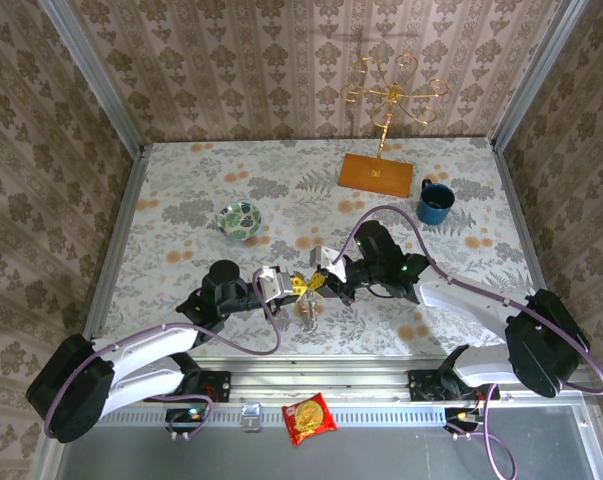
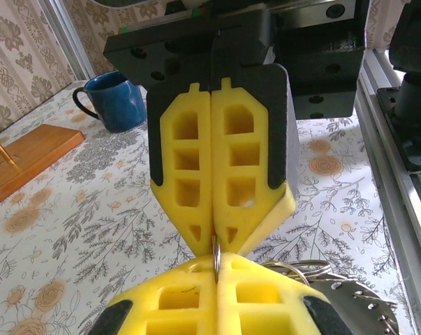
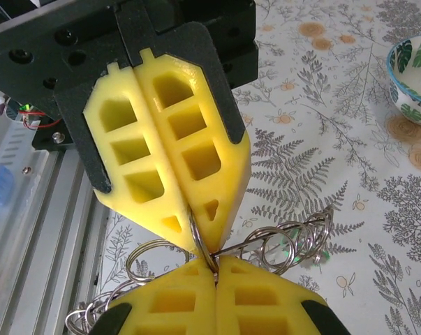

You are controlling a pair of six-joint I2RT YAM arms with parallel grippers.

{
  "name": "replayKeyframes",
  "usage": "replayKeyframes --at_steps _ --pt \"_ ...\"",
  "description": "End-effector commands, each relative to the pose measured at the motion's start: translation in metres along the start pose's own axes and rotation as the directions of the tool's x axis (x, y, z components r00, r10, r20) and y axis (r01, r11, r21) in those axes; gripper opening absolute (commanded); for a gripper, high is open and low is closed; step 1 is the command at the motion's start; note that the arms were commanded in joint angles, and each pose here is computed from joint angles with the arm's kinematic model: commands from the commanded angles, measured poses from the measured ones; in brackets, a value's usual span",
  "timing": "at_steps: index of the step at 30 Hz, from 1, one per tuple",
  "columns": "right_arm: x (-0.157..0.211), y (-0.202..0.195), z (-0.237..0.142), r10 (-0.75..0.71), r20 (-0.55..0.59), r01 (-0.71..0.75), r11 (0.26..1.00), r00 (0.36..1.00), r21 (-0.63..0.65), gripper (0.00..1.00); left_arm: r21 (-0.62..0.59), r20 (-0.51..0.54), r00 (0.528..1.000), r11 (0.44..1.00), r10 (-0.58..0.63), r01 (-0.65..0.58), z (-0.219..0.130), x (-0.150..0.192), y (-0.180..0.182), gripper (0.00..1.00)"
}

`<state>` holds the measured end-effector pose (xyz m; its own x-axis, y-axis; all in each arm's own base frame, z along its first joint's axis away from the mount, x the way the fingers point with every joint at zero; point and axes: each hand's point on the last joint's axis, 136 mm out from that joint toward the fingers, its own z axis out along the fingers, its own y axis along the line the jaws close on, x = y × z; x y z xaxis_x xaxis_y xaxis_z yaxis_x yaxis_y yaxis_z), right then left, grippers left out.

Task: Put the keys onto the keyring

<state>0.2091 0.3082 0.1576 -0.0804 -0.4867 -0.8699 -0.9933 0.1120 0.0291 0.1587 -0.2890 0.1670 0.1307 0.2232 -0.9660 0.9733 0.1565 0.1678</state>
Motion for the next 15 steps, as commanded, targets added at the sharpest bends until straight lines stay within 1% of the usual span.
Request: replayKeyframes --at_steps 1,4,9,11,15 --pt "-0.008 0.002 -0.004 -0.057 -0.018 0.057 0.998 0.998 0.001 0.00 -0.005 -0.005 1.000 1.000 0.022 -0.022 -0.001 -0.005 0.002 0.07" --pt "-0.004 0.005 -0.006 -0.077 -0.076 0.077 0.997 0.994 -0.005 0.00 0.003 -0.052 0.998 0.999 0.038 -0.038 0.000 -0.001 0.002 0.09" --pt "-0.007 0.010 -0.006 -0.120 -0.149 0.119 0.993 0.982 -0.020 0.00 0.025 -0.100 0.993 0.998 0.055 -0.053 0.003 0.003 0.003 0.10" --pt "-0.007 0.011 -0.005 -0.143 -0.186 0.141 0.990 0.972 -0.025 0.00 0.032 -0.116 0.992 0.998 0.058 -0.055 0.004 0.004 0.002 0.16" --pt "-0.011 0.014 -0.003 -0.169 -0.227 0.162 0.986 0.959 -0.047 0.00 0.035 -0.126 0.990 0.997 0.067 -0.063 0.005 0.006 0.002 0.16"
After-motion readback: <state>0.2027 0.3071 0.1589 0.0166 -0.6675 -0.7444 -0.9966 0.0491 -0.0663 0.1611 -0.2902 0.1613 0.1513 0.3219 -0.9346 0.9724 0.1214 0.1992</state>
